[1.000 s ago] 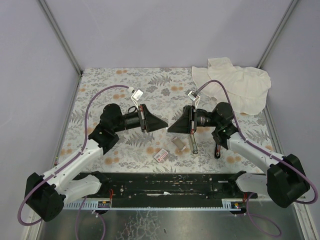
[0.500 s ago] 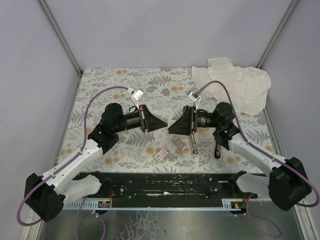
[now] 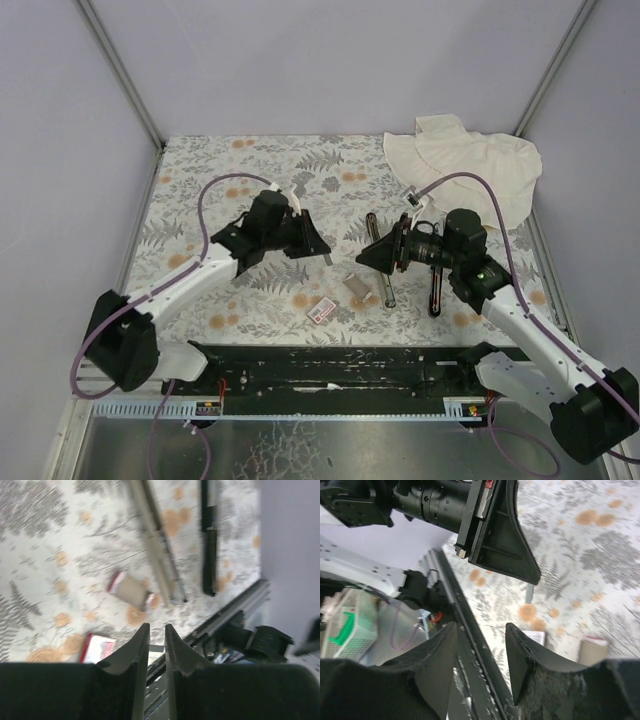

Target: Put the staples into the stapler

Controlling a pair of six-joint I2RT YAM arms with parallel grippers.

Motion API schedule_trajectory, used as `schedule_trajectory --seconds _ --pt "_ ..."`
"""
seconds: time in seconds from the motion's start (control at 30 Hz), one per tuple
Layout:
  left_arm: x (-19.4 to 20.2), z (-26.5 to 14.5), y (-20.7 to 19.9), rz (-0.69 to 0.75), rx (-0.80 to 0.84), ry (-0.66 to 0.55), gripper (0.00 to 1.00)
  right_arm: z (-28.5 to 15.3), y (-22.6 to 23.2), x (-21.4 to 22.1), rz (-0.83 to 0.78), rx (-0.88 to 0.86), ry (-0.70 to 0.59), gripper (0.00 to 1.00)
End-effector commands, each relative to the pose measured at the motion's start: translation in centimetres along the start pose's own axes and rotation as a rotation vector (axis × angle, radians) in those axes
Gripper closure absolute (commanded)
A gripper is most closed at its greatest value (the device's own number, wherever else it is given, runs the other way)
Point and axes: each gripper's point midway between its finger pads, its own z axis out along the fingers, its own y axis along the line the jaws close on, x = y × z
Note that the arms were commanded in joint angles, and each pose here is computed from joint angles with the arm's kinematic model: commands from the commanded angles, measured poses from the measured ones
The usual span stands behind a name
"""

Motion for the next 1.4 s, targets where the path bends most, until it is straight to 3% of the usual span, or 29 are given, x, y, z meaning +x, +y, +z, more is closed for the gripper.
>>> schedule_trajectory --seconds 0.0,0.23,0.83,1.17,1.37 --pt "0.6 1.9 4.2 -0.002 -0.192 0.037 0.89 -1.4 -2.2 -0.3 -0.109 0.173 0.011 0.50" --pt "2.3 5.2 8.9 -0.016 -0.351 0.148 0.89 -1.4 -3.1 0.7 -0.089 0.196 0.033 0.50" --pt "4.3 8.6 13.4 -0.040 -0.505 0.241 0.84 -1.4 -3.8 1.5 -0.111 0.206 0.062 0.48" --pt "4.6 8.7 13.6 -0.026 -0.495 0.247 0.50 -0.8 -5.7 3.4 -0.037 0.250 0.140 0.47" --pt "0.7 6.3 12.0 0.034 -0.469 0.093 0.35 0.1 -7.4 4.2 0.046 0.389 0.192 0.47"
